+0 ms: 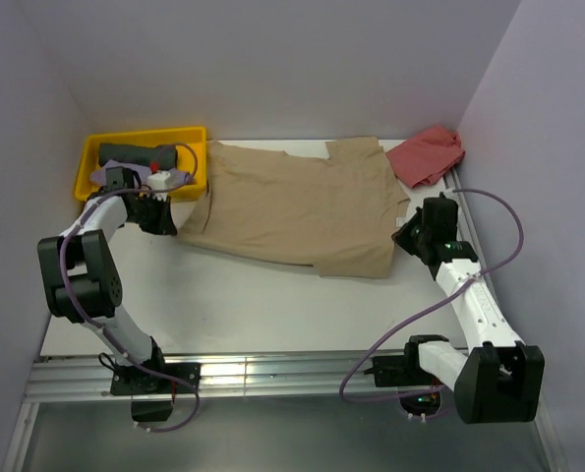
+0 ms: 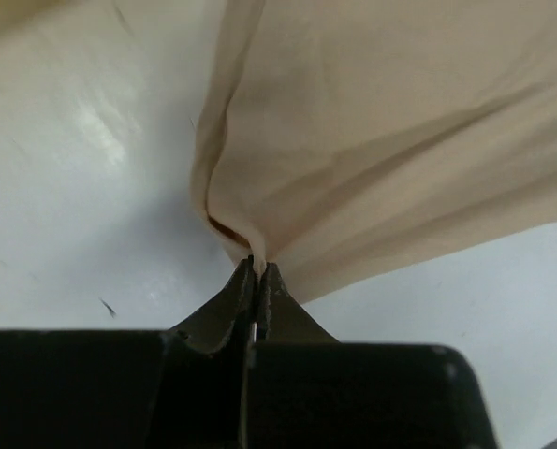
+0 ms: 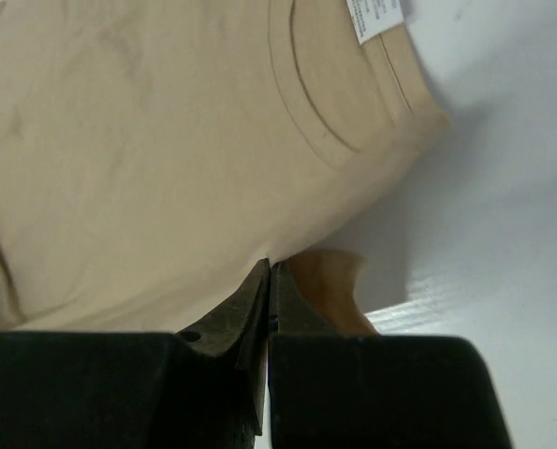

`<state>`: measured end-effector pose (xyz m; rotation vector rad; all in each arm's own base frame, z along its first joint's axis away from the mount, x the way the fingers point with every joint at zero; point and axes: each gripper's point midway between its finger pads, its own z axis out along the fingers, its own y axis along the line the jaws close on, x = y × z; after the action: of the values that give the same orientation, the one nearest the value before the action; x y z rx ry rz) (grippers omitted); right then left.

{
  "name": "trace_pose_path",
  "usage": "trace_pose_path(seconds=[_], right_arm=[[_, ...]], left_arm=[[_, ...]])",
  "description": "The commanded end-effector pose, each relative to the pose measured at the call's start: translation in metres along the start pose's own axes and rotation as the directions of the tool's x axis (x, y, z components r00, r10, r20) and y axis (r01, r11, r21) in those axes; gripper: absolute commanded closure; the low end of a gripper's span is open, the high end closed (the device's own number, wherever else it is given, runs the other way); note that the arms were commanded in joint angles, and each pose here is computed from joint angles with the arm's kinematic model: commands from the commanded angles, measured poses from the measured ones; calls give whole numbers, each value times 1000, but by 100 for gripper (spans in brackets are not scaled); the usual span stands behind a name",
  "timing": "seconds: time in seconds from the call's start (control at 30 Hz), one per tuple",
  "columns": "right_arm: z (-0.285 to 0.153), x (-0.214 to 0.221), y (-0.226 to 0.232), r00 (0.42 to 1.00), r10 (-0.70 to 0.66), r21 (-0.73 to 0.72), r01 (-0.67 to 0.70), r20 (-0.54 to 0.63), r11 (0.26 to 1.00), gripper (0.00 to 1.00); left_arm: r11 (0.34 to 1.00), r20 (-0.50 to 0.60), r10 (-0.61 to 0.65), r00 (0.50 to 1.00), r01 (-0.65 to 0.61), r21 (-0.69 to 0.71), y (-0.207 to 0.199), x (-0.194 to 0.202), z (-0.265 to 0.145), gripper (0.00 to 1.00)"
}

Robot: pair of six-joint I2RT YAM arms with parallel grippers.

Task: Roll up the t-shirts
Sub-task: Flatten the tshirt

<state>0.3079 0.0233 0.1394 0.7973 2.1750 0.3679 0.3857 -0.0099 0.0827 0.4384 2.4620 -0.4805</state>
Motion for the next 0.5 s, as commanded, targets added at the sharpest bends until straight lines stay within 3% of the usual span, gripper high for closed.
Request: trace_pose_path(seconds=[0.0, 0.17, 0.3, 0.47], right_arm=[[-2, 8, -11, 1000, 15, 9, -15, 11, 1000, 100], [-1, 35, -41, 999, 5, 104, 0, -47, 995, 100], [-6, 37, -61, 999, -11, 196, 20, -48, 980, 100], [-25, 35, -68, 1000, -17, 209, 17, 2, 978, 100]], left_arm=[[994, -25, 91, 996, -93, -58, 3, 18, -11, 100], [995, -87, 83, 993, -87, -49, -4, 54, -7, 100], [995, -118, 78, 990, -84, -46, -7, 69, -7, 100], [991, -159, 95, 983, -109, -79, -10, 93, -16, 100]])
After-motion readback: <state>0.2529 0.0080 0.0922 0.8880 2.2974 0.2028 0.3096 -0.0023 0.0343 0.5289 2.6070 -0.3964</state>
